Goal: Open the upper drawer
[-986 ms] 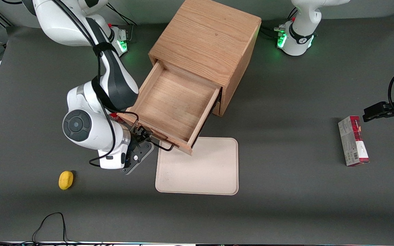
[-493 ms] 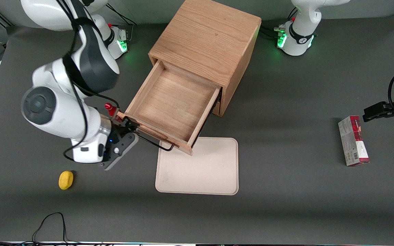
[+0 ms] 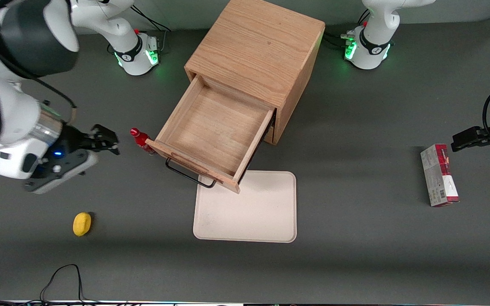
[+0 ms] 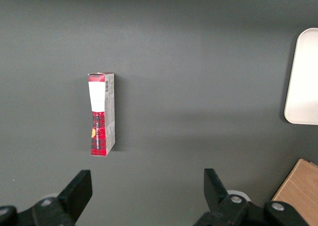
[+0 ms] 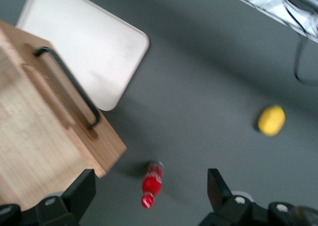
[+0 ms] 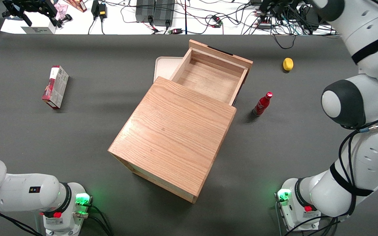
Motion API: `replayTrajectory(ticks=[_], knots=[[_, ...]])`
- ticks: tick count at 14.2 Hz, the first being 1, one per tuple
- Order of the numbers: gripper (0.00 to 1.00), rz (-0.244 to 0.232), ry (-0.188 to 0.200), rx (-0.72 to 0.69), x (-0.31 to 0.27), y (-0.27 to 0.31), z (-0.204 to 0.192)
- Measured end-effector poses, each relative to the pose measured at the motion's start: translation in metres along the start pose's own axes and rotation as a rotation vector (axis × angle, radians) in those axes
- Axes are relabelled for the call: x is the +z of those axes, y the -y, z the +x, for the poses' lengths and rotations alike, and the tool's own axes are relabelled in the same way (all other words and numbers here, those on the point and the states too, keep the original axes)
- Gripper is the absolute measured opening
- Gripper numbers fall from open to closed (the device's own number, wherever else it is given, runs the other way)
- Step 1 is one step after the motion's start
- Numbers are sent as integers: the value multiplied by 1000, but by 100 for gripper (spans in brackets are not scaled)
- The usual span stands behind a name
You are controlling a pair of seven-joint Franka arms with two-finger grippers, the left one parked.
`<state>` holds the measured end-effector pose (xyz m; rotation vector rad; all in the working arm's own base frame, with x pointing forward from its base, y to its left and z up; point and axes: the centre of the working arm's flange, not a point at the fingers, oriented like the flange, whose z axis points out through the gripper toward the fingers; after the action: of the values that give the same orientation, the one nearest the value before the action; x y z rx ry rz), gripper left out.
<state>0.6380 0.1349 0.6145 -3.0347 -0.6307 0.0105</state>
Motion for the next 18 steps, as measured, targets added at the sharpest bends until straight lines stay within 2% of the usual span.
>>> replayTrajectory(ticks=[2, 5, 8, 10, 12, 18], knots=[[100, -12, 20, 90, -3, -32, -15], [100, -16, 29, 195, -6, -64, -32], [100, 19, 7, 309, -3, -106, -57], [100, 1, -13, 323, 1, -127, -78], [100, -10, -21, 318, -1, -124, -93], [100, -16, -8, 340, 10, -128, -114]])
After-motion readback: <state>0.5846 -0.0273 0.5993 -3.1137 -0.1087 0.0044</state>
